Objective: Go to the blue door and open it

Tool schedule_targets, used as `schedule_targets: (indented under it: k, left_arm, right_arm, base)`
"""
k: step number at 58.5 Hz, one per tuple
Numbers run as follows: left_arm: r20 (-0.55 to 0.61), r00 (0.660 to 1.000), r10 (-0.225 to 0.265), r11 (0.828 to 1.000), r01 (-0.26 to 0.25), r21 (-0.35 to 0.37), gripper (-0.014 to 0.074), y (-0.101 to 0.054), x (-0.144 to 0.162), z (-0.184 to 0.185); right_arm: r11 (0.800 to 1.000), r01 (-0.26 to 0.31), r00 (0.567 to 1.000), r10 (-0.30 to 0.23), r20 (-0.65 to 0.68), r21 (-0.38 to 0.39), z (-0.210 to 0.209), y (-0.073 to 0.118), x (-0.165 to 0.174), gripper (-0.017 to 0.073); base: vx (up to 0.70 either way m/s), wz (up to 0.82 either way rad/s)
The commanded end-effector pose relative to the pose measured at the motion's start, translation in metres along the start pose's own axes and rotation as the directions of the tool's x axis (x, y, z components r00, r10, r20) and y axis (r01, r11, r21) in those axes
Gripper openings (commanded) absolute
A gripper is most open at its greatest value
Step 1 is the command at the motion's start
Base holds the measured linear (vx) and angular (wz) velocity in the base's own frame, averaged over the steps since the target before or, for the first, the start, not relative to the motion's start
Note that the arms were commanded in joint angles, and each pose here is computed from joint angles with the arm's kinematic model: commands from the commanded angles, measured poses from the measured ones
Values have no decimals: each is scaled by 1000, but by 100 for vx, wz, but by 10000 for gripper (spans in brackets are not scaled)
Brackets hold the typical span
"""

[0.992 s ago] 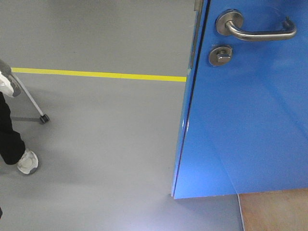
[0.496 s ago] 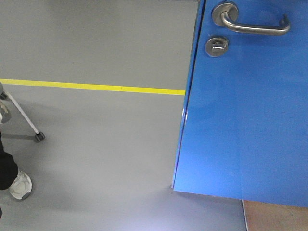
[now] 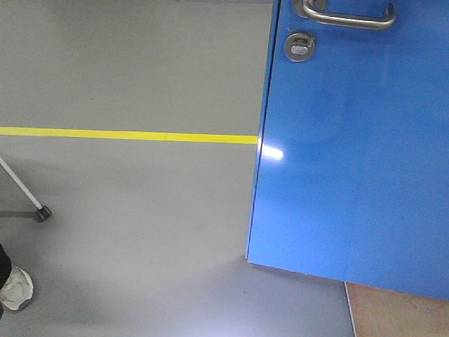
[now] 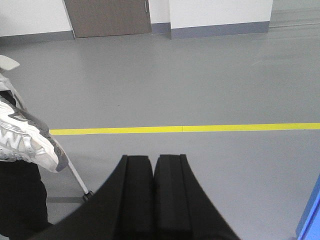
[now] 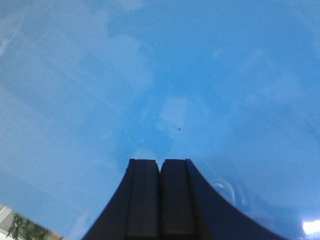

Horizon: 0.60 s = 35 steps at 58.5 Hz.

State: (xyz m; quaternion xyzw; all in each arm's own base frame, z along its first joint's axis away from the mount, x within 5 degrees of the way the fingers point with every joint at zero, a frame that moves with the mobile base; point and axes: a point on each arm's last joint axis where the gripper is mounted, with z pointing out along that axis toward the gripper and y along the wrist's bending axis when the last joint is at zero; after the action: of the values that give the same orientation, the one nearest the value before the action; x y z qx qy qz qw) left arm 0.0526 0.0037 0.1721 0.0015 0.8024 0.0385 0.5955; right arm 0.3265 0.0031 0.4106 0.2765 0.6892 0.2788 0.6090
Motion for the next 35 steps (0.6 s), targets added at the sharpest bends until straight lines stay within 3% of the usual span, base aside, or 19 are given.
schedule_targets:
  k: [1, 35]
  left_arm:
    - [92, 996, -8, 1000, 8, -2, 70, 0, -7, -1]
    - [92, 996, -8, 1000, 8, -2, 70, 0, -7, -1]
  right_arm:
    - [999, 13, 994, -7, 110, -53, -11, 16, -19, 2]
    - [998, 18, 994, -12, 109, -52, -12, 16, -19, 2]
  base:
    - [2, -2]
    - [0, 0]
